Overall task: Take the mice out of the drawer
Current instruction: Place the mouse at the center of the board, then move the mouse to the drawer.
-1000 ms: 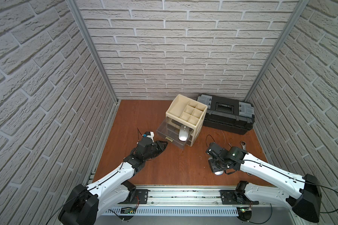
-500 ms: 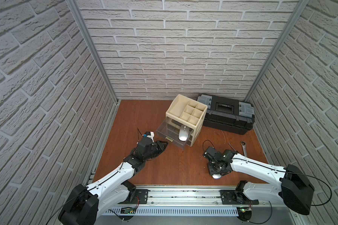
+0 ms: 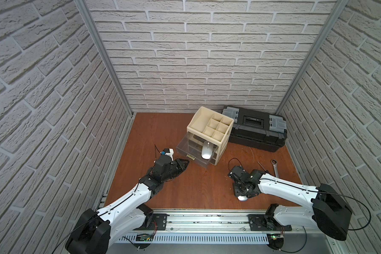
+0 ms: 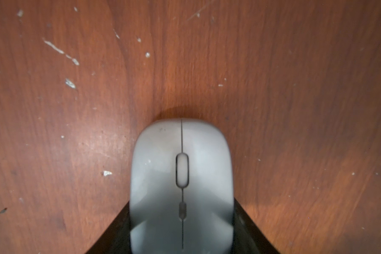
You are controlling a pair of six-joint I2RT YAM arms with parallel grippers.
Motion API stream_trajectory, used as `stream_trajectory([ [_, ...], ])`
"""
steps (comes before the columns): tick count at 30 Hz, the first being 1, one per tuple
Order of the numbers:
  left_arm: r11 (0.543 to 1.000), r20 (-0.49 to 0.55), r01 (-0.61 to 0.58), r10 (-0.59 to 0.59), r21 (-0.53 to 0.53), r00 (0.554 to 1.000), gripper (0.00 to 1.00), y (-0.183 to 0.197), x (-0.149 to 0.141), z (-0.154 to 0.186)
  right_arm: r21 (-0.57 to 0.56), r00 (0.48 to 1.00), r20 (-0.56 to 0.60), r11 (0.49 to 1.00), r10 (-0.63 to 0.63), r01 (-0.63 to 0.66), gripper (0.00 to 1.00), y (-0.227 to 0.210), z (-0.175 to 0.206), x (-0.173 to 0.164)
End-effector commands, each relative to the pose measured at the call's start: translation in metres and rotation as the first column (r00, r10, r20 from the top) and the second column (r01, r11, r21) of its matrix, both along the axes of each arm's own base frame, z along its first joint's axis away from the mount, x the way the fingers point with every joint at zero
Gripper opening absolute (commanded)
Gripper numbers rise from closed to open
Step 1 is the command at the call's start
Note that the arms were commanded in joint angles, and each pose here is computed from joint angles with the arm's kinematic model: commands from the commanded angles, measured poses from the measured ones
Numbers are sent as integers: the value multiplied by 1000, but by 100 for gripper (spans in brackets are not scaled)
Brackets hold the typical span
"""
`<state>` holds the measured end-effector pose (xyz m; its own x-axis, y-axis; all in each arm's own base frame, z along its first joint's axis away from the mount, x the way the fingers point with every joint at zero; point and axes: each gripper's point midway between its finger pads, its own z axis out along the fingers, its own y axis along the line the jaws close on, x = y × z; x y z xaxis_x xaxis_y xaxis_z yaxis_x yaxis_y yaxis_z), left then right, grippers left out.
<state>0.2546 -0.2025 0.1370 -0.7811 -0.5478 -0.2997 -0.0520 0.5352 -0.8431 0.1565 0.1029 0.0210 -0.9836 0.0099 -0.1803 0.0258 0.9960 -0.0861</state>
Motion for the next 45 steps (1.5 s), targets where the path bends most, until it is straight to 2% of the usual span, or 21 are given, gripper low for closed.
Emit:
stream_trajectory([
  [1,1000,20,-3,3,-10,1000,25,1,0,3,-10,1000,-17,1000,-15,15,60,-4,-8,-4],
  [11,1000,19,-5,5,-11,1000,26,2,0,2,-20,999,-29,1000,15,-16,75,-4,2,-3],
  [16,1000,14,-4,4,-8,1000,26,2,-2,0,-3,994,13,994,107,-107,78,7,42,12],
  [22,1000,16,-7,7,-15,1000,26,3,-2,-4,28,963,173,977,205,-213,79,27,117,44],
  [25,1000,10,-8,8,-20,1000,26,2,-1,-7,51,936,267,966,230,-252,73,40,158,62],
  [28,1000,8,-9,9,-27,1000,26,2,-1,-8,86,887,376,943,267,-321,66,59,198,79],
  [32,999,10,-5,5,-34,1000,26,0,0,-9,151,816,498,897,293,-415,50,92,246,100],
  [38,999,10,-19,19,-35,1000,26,4,1,-8,111,761,524,856,382,-505,12,131,278,118],
  [41,999,10,-25,25,-30,1000,27,9,2,-7,83,738,521,835,429,-544,3,151,284,124],
  [45,998,7,-37,37,-42,999,28,18,6,-5,20,724,484,821,492,-571,2,170,281,133],
])
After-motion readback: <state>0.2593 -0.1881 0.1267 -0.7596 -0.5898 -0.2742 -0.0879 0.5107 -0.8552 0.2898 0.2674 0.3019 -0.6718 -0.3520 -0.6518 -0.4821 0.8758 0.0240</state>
